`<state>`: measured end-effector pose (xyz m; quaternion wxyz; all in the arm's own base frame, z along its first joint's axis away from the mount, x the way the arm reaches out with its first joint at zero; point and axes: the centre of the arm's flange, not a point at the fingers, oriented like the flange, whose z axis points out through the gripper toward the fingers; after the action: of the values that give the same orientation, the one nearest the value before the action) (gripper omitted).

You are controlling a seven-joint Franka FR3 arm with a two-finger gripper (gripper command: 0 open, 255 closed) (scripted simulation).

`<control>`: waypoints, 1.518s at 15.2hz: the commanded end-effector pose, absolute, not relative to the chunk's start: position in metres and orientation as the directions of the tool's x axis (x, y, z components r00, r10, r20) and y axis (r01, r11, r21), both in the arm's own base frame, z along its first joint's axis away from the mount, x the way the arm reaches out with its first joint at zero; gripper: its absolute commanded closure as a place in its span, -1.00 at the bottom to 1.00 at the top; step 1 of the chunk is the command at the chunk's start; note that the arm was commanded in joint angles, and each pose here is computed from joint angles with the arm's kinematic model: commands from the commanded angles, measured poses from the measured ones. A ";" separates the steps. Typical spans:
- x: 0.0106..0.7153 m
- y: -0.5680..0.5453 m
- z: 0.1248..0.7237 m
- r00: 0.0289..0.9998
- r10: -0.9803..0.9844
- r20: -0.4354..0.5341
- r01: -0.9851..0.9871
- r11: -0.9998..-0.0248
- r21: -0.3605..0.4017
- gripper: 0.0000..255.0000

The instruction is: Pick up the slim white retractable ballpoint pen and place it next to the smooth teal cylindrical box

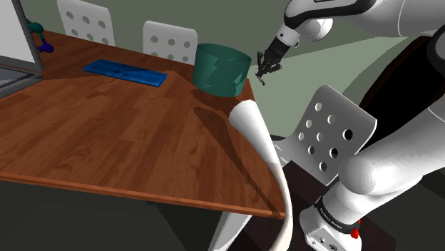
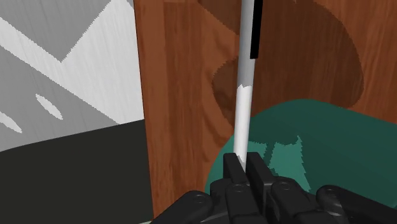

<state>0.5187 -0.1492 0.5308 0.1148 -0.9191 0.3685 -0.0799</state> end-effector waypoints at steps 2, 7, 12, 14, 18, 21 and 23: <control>0.519 -0.149 0.515 0.716 -0.696 0.063 -0.659 -0.702 -0.270 1.00; 0.519 -0.149 0.489 0.716 -0.696 0.063 -0.659 -0.702 -0.270 1.00; 0.519 -0.149 0.463 0.716 -0.696 0.063 -0.659 -0.702 -0.270 1.00; 0.519 -0.149 0.452 0.716 -0.696 0.063 -0.659 -0.702 -0.270 1.00; 0.519 -0.149 0.431 0.716 -0.696 0.063 -0.659 -0.702 -0.270 1.00; 0.519 -0.149 0.415 0.716 -0.696 0.063 -0.659 -0.702 -0.270 1.00; 0.519 -0.149 0.404 0.716 -0.696 0.063 -0.659 -0.702 -0.270 1.00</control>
<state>0.5191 -0.1492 0.4092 0.1148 -0.9190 0.3686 -0.0798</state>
